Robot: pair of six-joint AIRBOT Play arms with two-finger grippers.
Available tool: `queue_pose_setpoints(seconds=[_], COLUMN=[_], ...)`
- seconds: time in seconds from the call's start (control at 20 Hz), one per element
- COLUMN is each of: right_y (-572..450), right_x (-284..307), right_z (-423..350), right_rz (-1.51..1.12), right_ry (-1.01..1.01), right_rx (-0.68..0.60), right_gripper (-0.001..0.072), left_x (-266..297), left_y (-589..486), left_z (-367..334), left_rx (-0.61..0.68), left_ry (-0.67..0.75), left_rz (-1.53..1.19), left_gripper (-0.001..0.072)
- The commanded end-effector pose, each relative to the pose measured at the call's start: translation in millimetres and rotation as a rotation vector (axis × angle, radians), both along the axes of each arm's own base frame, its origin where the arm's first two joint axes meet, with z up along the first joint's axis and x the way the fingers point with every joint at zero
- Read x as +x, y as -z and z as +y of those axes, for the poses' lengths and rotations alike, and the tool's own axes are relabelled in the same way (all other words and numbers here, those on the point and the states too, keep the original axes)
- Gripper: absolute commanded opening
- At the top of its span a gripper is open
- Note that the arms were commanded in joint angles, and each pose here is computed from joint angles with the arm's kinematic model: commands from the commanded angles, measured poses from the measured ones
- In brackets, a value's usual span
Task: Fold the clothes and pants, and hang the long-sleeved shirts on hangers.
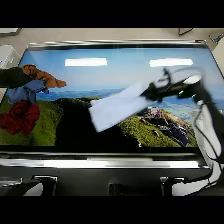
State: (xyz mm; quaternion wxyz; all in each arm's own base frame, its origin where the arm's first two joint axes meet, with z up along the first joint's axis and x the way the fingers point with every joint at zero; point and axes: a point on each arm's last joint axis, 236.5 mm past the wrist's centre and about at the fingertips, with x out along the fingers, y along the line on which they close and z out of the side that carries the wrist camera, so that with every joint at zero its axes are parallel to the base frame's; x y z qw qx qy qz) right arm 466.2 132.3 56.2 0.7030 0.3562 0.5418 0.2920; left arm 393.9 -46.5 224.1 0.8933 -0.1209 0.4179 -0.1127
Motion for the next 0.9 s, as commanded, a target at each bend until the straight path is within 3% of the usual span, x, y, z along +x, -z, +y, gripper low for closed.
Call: queue_pose_setpoints(seconds=[0.0, 0.25, 0.55, 0.85], right_y=[-111, -164, -149, -133], right_x=[27, 8, -43, -113], right_z=[-72, -213, -366, -410], right_rz=[-0.172, -0.162, -0.029, 0.152], right_ry=[0.174, 0.473, 0.873, 0.986], right_rx=[-0.041, -0.178, -0.266, -0.245], right_gripper=[0.0036, 0.0036, 0.0036, 0.0036], left_x=[0, 0, 0, 0], left_y=[0, 0, 0, 0], left_z=[0, 0, 0, 0], left_rx=[0.012, 0.016, 0.015, 0.015], left_ry=[0.015, 0.020, 0.019, 0.019], left_rz=[-0.007, -0.010, -0.009, -0.009], left_gripper=[0.0029, 0.0029, 0.0030, 0.0030])
